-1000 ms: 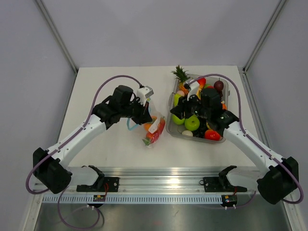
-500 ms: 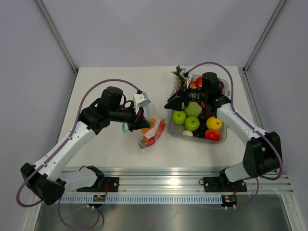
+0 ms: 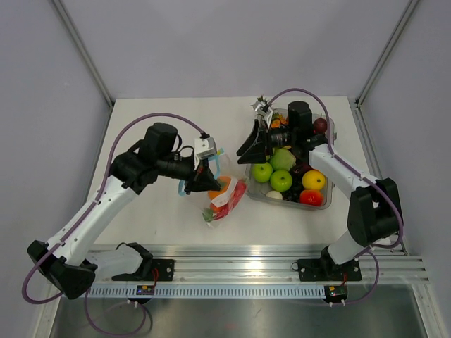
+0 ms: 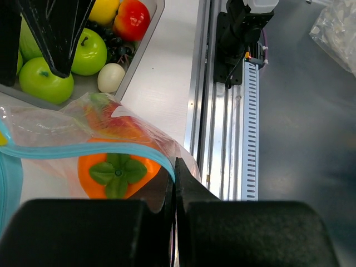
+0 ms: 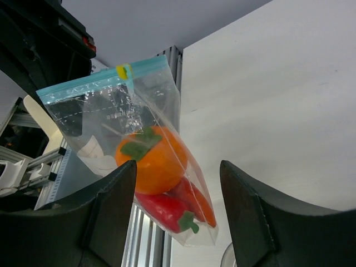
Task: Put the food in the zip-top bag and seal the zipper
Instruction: Zip the zipper food storage bag.
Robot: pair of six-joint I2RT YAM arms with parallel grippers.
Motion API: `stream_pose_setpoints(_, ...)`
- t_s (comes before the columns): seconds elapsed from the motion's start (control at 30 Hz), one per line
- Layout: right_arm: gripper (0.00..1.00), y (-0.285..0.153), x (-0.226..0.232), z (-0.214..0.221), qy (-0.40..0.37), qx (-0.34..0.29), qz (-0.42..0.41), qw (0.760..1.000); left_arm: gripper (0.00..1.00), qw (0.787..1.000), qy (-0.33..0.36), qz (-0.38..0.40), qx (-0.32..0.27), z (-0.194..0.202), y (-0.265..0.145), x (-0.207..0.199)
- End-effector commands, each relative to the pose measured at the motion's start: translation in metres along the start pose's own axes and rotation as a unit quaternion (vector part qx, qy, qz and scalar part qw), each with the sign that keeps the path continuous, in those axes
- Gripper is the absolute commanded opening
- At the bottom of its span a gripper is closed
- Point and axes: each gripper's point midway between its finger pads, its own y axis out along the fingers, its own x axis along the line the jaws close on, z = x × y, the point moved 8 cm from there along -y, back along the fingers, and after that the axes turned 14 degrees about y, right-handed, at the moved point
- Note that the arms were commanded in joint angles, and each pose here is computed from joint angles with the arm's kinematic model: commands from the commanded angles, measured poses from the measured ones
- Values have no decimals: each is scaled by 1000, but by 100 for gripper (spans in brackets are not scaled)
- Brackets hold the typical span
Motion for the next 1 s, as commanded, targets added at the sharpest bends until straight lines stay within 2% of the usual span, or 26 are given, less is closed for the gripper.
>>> stream_pose_setpoints(0.0,68,13,22,-19,-56,16,-51,997,0,999,30,22,-22,-15,-4,-1)
stream_pose_setpoints(0.33,66,45,27,-21,-54,61,-105,991,0,999,29,25,-14,-15,-3,1)
stream_pose_setpoints(0.57,57,52,25,-16,-42,75,-118,989,0,999,26,25,-14,-13,-3,1)
stream_pose_setpoints(0.6,50,54,25,-14,-40,78,-121,989,0,999,26,26,-13,-13,-3,1)
stream_pose_setpoints(0.7,38,55,26,-16,-38,78,-121,989,0,999,24,24,-11,-12,-3,1)
stream_pose_setpoints(0.73,25,55,26,-18,-36,77,-120,989,0,999,24,21,-10,-12,-3,1)
stream_pose_setpoints(0.83,3,55,25,-20,-29,67,-100,992,0,1000,20,17,-7,-12,-4,2)
stream_pose_setpoints(0.97,0,53,29,-27,-50,24,-42,998,1,1000,-1,-24,7,-12,-6,7)
